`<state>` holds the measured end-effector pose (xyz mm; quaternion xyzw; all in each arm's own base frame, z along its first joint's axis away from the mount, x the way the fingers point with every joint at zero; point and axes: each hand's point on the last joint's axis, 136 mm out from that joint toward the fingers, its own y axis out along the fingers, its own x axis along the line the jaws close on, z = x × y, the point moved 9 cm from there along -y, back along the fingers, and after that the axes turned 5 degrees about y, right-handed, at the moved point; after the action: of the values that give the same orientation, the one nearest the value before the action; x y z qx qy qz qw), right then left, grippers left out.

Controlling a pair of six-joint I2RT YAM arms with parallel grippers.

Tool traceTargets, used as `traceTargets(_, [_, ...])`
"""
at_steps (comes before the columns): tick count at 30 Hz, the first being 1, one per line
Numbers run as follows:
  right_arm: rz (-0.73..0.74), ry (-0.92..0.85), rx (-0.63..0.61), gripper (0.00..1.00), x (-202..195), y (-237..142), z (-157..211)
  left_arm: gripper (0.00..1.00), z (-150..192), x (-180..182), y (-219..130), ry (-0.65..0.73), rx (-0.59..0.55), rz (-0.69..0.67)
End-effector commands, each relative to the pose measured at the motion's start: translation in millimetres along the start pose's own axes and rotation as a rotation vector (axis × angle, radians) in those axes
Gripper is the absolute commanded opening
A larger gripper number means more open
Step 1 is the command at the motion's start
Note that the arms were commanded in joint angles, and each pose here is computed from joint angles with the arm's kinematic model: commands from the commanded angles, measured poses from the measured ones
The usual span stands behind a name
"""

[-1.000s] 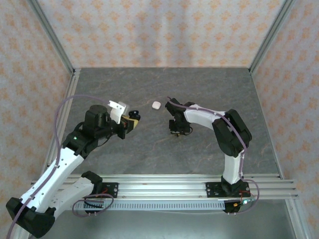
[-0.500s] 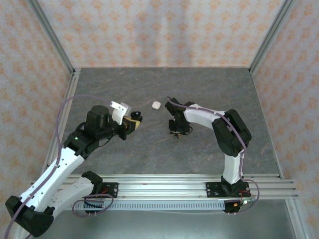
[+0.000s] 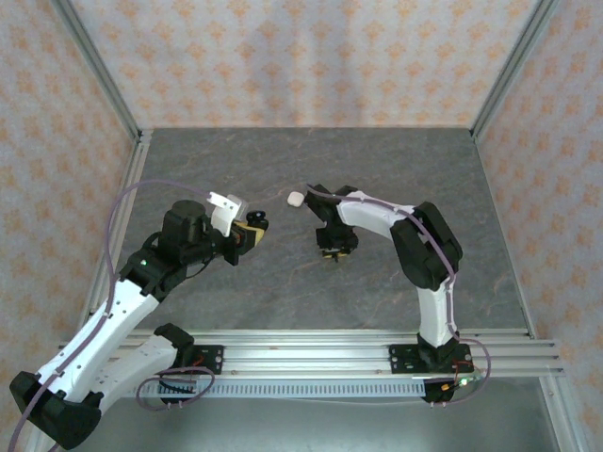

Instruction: Insert the wireless bluetooth earbuds into the charging case

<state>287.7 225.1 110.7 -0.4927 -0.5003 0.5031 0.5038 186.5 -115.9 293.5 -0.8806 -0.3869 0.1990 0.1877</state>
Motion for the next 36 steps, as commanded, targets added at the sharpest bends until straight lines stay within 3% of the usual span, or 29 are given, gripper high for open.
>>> traceTargets(1, [0.081,-0.025,0.044,0.27,-3.7,4.6,2.8,0.0,-0.9,-2.8,-2.9,0.027,-0.017,0.0])
traceTargets(8, [0.063,-0.024,0.008,0.15,-0.9,-9.5,-1.5,0.0,-2.0,-3.0,-1.6,0.039,-0.039,0.007])
traceTargets(16, [0.029,-0.011,-0.16,0.09,-7.5,-56.3,-1.7,0.0,-6.1,-6.3,-3.7,0.096,-0.203,0.039])
traceTargets(26, [-0.229,-0.044,-0.51,0.02,-10.4,-153.3,17.1,0.0,-9.5,-12.3,15.8,0.109,-0.129,0.172])
traceTargets(36, [-0.554,-0.315,-0.887,0.02,13.9,-258.0,79.1,0.0,-22.3,-36.1,14.8,0.313,-0.247,0.325])
